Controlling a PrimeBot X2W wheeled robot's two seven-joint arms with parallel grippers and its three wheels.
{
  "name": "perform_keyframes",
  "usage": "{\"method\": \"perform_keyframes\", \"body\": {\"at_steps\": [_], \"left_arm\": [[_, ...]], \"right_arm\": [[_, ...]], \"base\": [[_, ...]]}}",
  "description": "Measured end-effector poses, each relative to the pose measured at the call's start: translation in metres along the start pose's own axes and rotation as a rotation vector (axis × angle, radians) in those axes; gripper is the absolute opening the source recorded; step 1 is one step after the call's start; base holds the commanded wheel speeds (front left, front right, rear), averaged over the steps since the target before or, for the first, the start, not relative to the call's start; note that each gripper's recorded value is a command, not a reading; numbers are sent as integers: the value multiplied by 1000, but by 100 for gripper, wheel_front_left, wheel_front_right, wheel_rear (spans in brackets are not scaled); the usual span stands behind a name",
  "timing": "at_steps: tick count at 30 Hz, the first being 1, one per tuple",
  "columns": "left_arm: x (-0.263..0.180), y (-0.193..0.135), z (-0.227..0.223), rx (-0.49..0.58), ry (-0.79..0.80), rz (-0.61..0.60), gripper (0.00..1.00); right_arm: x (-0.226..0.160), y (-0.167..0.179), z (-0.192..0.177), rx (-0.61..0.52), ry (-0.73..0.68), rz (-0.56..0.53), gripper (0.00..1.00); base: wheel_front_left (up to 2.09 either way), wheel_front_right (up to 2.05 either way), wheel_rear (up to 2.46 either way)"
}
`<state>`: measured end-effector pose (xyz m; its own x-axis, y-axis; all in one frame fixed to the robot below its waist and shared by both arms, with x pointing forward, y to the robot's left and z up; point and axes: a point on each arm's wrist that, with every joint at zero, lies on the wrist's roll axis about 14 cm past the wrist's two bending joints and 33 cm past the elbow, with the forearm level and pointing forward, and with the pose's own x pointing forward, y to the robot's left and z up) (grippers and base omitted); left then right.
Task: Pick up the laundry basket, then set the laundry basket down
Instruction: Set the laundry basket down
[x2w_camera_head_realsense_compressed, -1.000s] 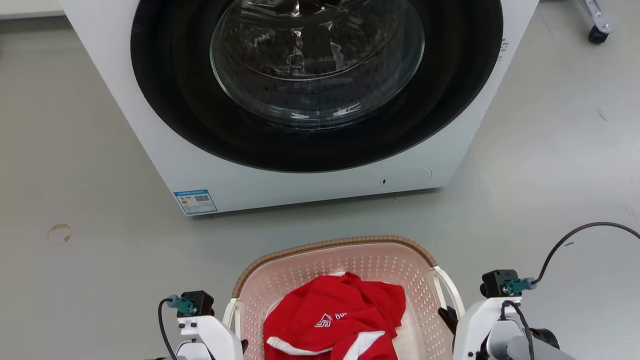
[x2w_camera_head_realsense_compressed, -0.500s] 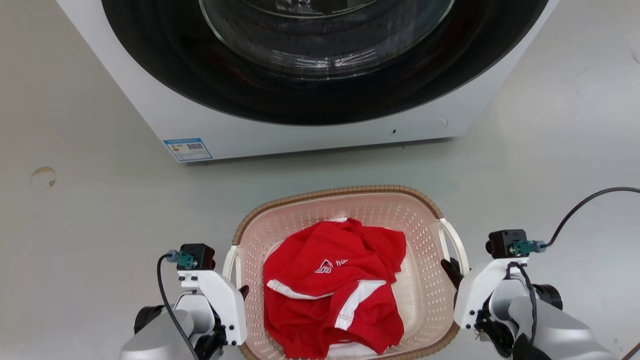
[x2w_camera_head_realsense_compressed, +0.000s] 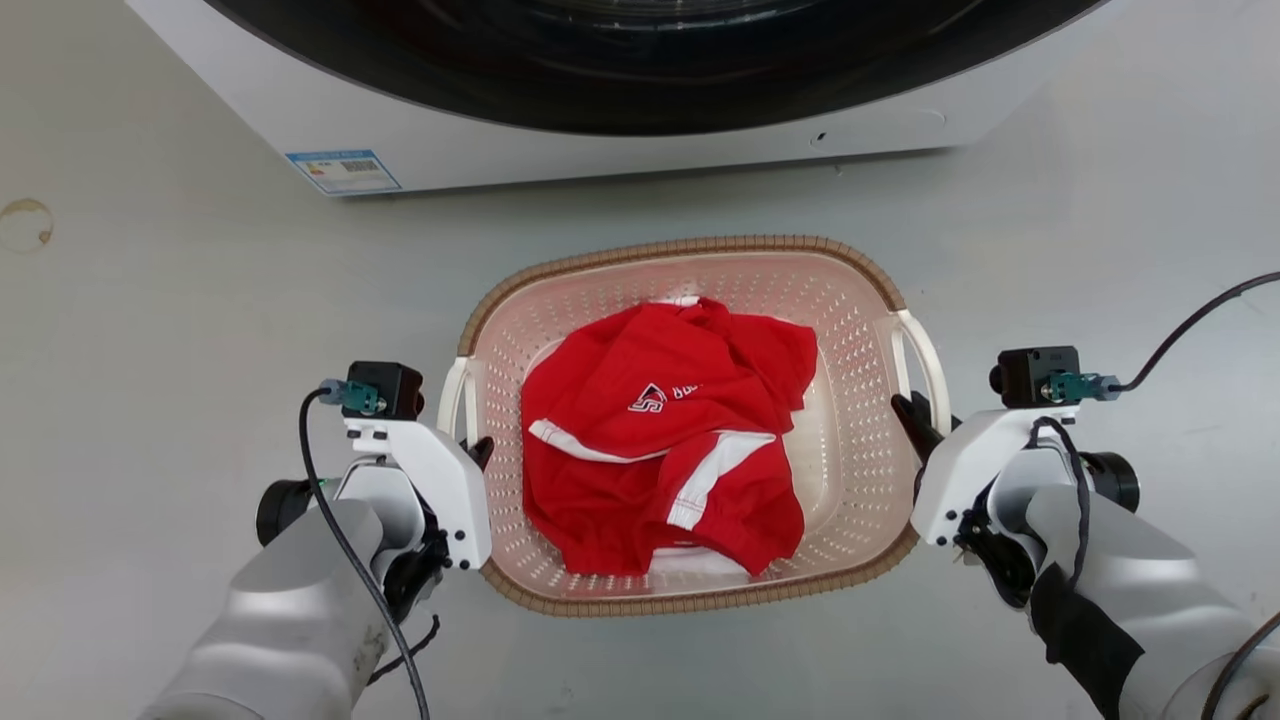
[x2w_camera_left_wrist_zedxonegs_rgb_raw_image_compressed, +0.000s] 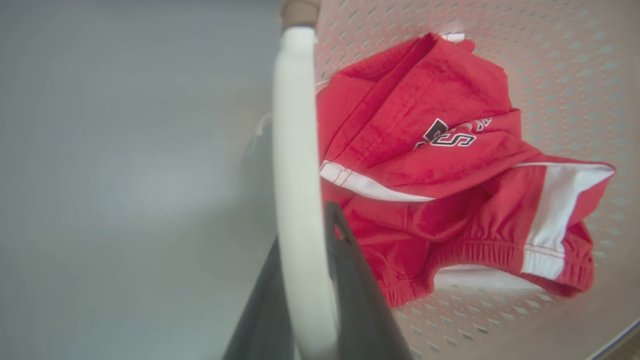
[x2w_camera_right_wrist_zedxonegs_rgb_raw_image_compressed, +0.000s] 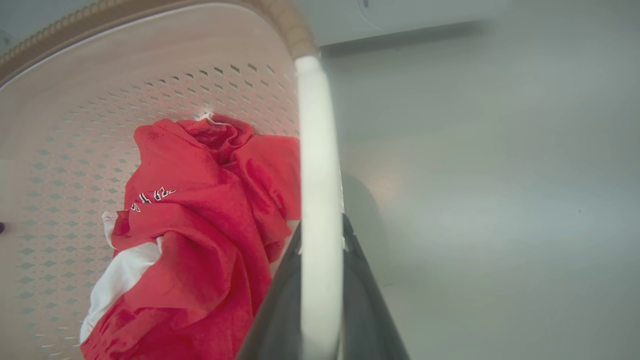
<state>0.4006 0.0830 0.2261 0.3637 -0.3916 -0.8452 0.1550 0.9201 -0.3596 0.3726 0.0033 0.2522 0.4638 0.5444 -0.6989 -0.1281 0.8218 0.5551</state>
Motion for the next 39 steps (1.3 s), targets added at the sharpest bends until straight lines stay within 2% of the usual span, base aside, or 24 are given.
{"method": "perform_keyframes", "body": {"at_steps": [31,39], "left_arm": [[90,38,24,7,-39,-6,0],[94,39,20,11,-38,-6,0]], "right_arm": [[91,-61,8,-1,35,-34,0],[95,-65,8,2,26,-40,0]], "base": [[0,0,0],[0,0,0]]}}
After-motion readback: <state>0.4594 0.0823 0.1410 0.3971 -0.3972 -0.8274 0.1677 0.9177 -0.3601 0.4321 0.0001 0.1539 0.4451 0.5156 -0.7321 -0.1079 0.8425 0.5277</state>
